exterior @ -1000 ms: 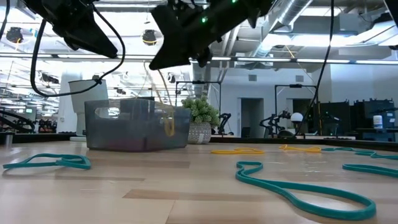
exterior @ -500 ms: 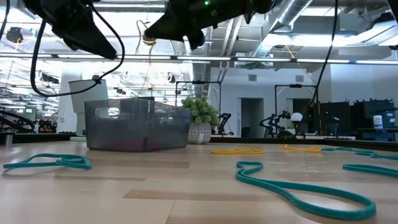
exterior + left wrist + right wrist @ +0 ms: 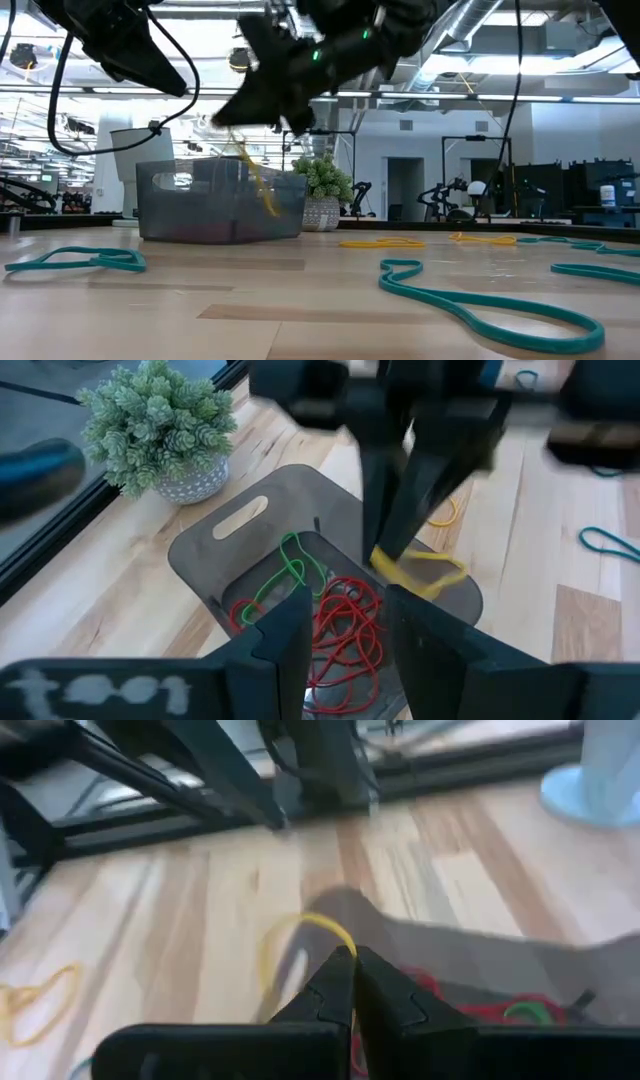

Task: Pick and place items into bin
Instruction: Put the yellow rubber band into the black bin

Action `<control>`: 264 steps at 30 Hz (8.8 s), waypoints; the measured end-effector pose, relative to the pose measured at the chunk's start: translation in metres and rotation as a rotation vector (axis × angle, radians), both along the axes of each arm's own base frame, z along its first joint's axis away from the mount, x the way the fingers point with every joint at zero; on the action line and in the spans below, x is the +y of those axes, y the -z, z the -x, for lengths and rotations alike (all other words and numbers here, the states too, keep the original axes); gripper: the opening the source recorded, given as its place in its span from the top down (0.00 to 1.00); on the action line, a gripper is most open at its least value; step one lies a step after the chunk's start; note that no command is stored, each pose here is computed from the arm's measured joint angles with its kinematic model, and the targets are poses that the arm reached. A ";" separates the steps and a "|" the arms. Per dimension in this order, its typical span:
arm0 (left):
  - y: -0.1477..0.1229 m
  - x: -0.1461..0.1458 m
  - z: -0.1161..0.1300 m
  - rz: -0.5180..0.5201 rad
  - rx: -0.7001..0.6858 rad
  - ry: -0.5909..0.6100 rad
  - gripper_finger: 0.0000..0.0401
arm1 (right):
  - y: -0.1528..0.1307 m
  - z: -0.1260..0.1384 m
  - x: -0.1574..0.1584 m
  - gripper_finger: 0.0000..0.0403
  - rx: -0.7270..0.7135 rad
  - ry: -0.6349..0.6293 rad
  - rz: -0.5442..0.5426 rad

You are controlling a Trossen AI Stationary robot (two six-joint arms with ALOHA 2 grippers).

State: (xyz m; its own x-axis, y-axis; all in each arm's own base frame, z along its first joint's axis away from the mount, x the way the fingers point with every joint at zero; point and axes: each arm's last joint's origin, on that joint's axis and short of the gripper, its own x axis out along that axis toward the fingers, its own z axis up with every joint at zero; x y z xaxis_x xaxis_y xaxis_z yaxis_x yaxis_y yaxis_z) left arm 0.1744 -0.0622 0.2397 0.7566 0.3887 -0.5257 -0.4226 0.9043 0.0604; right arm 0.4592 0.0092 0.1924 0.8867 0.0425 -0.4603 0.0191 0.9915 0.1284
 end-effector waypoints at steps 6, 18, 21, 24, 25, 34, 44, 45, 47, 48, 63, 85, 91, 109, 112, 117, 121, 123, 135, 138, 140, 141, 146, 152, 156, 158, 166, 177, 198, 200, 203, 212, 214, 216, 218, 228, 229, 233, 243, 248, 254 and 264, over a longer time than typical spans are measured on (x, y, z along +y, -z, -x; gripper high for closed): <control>0.000 0.000 0.000 0.004 0.001 0.002 0.71 | 0.006 -0.007 -0.002 1.00 -0.046 0.003 0.003; 0.000 0.000 0.000 0.011 -0.001 0.000 0.71 | -0.069 -0.009 -0.002 1.00 -0.240 -0.082 0.025; 0.000 0.000 0.000 0.014 0.001 0.003 0.71 | -0.063 -0.008 0.004 1.00 -0.183 -0.072 0.027; 0.000 -0.001 0.000 0.021 0.004 0.011 0.71 | -0.043 -0.007 0.007 1.00 -0.065 -0.022 0.053; 0.000 -0.001 0.000 0.024 0.004 0.015 0.71 | -0.038 -0.006 0.006 1.00 -0.033 -0.015 0.058; 0.000 -0.006 0.002 0.037 -0.002 0.034 0.71 | -0.010 -0.012 0.006 0.99 0.057 0.010 0.011; 0.000 -0.009 0.003 0.037 -0.007 0.038 0.71 | -0.006 -0.010 0.013 0.96 0.091 0.001 -0.054; 0.000 -0.008 0.003 0.035 -0.008 0.036 0.71 | -0.007 -0.010 0.013 0.95 0.092 0.003 -0.053; 0.000 -0.008 0.003 0.036 -0.014 0.028 0.71 | -0.005 -0.009 0.010 0.93 0.107 0.009 -0.053; 0.000 -0.008 0.003 0.040 -0.016 0.025 0.71 | -0.004 -0.008 0.008 0.91 0.124 0.017 -0.056; 0.000 -0.008 0.003 0.044 -0.019 0.020 0.71 | 0.006 0.003 -0.002 0.80 0.288 0.007 -0.054; 0.058 -0.114 0.003 0.541 0.313 0.507 0.77 | -0.065 0.044 0.020 0.80 0.343 -0.064 -0.002; 0.087 -0.133 0.011 0.645 0.479 0.425 0.78 | -0.060 0.043 0.024 0.80 0.360 -0.050 -0.033; 0.093 -0.136 0.012 0.599 0.403 0.334 0.78 | -0.061 0.043 0.027 0.81 0.356 -0.053 -0.039; 0.093 -0.136 0.011 0.596 0.396 0.322 0.78 | -0.061 0.043 0.027 0.81 0.357 -0.052 -0.039; 0.094 -0.136 0.012 0.617 0.394 0.296 0.78 | -0.061 0.043 0.027 0.81 0.356 -0.052 -0.039; 0.106 -0.141 0.009 0.614 0.419 0.297 0.78 | -0.061 0.043 0.027 0.81 0.356 -0.053 -0.039; 0.115 -0.145 0.006 0.617 0.431 0.309 0.78 | -0.061 0.043 0.027 0.81 0.357 -0.052 -0.039; 0.116 -0.153 0.001 0.511 0.483 0.357 0.81 | -0.061 0.043 0.027 0.81 0.356 -0.056 -0.033; 0.116 -0.153 0.001 0.509 0.496 0.368 0.89 | -0.061 0.043 0.027 0.81 0.356 -0.056 -0.033; 0.116 -0.154 0.003 0.500 0.504 0.371 0.95 | -0.061 0.043 0.027 0.81 0.357 -0.057 -0.033; 0.116 -0.154 0.004 0.487 0.506 0.375 0.97 | -0.061 0.043 0.027 0.81 0.356 -0.057 -0.033; 0.112 -0.154 0.001 0.353 0.476 0.443 0.99 | -0.061 0.043 0.027 0.81 0.356 -0.057 -0.033; 0.066 -0.155 -0.012 0.167 0.427 0.389 1.00 | -0.066 0.047 0.027 0.81 0.354 -0.058 -0.033; 0.021 -0.150 -0.012 0.059 0.443 0.343 1.00 | -0.075 0.053 0.026 0.81 0.356 -0.058 -0.033; -0.001 -0.145 -0.010 -0.006 0.445 0.314 1.00 | -0.079 0.057 0.027 0.81 0.370 -0.060 -0.032; -0.078 -0.110 -0.012 -0.260 0.397 0.168 1.00 | -0.105 0.085 0.038 0.80 0.408 -0.093 -0.022; -0.108 -0.029 -0.047 -0.319 0.363 -0.108 1.00 | -0.150 0.131 0.051 0.80 0.374 -0.092 0.037; -0.013 0.060 -0.098 -0.053 0.467 0.016 1.00 | -0.137 0.143 0.054 0.80 0.505 -0.030 0.050; -0.008 0.064 -0.100 -0.031 0.455 0.040 0.99 | -0.137 0.143 0.054 0.80 0.506 -0.030 0.050; -0.002 0.071 -0.098 -0.001 0.467 0.045 0.97 | -0.137 0.142 0.054 0.80 0.505 -0.029 0.050; 0.013 0.080 -0.092 0.070 0.505 0.058 0.89 | -0.137 0.142 0.053 0.80 0.505 -0.031 0.053; 0.013 0.080 -0.093 0.070 0.494 0.059 0.87 | -0.137 0.142 0.053 0.80 0.505 -0.031 0.053; 0.011 0.080 -0.095 0.066 0.479 0.062 0.87 | -0.137 0.142 0.053 0.80 0.506 -0.031 0.053; 0.005 0.080 -0.097 0.048 0.469 0.074 0.86 | -0.137 0.143 0.053 0.80 0.512 -0.031 0.054; -0.048 0.082 -0.106 -0.079 0.390 0.075 0.86 | -0.126 0.165 0.048 0.80 0.772 0.038 0.045; -0.054 0.083 -0.105 -0.094 0.390 0.071 0.86 | -0.125 0.168 0.048 0.80 0.805 0.041 0.052; -0.081 0.084 -0.096 -0.137 0.385 0.035 0.86 | -0.124 0.176 0.044 0.81 0.869 0.137 0.092; -0.137 0.082 -0.015 -0.109 0.319 -0.035 0.86 | -0.157 0.223 0.034 0.86 0.823 0.234 0.278; -0.143 0.078 0.045 -0.064 0.150 -0.118 0.86 | -0.166 0.271 0.025 0.86 0.541 0.288 0.234; -0.086 0.068 0.059 0.054 -0.146 -0.012 0.86 | -0.095 0.299 0.023 0.86 0.205 0.254 0.064; 0.001 0.060 0.024 0.053 -0.444 0.120 0.86 | 0.007 0.294 0.020 0.86 0.314 0.350 -0.044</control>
